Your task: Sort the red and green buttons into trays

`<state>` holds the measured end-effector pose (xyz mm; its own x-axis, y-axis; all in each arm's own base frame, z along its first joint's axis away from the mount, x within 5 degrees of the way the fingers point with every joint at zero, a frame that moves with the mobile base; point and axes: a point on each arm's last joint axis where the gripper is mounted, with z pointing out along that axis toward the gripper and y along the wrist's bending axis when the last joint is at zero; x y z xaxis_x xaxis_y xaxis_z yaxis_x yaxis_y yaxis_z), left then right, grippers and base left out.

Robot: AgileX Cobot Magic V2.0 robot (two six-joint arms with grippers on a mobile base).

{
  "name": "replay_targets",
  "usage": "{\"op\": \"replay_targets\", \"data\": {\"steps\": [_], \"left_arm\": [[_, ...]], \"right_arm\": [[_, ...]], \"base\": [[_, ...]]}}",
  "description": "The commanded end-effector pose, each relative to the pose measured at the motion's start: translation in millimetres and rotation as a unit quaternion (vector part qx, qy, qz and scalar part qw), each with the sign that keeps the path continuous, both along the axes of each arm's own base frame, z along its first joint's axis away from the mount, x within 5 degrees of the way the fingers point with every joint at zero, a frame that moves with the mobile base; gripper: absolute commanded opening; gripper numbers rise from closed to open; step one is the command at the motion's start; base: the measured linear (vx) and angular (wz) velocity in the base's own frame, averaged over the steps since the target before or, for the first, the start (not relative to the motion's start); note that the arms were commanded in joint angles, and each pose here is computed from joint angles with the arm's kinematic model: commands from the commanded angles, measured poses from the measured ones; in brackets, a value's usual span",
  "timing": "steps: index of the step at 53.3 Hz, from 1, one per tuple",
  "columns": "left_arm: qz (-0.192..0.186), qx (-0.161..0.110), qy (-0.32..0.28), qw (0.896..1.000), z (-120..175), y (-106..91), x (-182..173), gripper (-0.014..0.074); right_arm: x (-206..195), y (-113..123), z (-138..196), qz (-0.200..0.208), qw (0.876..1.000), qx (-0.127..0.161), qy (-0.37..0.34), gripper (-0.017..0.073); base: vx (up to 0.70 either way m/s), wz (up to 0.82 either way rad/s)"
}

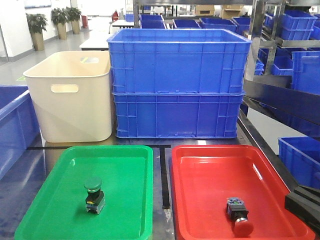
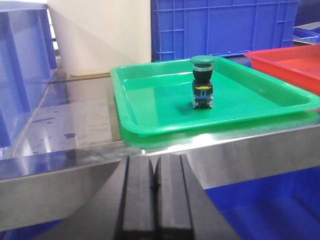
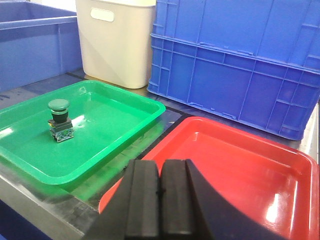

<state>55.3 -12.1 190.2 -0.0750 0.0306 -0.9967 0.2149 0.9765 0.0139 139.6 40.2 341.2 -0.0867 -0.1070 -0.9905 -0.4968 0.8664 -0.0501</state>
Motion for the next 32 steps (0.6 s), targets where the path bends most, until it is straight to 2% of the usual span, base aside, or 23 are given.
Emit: {"op": "replay_targets", "data": {"steps": [1,32], "left_arm": [[0.000,-0.009,-0.038,0.999,5.6,0.0,-0.1,-0.0006],[0.000,-0.009,-0.038,0.999,5.9,0.0,0.0,-0.0006]], "right_arm": [[0.7,-2.6,10.3,-0.015,1.000,-0.001,-0.018,-0.0010],[0.7,-2.5,10.3,-0.014,1.000,-0.001,-0.018,-0.0010]], "base": [[0.00,0.00],[0.00,0.00]]}}
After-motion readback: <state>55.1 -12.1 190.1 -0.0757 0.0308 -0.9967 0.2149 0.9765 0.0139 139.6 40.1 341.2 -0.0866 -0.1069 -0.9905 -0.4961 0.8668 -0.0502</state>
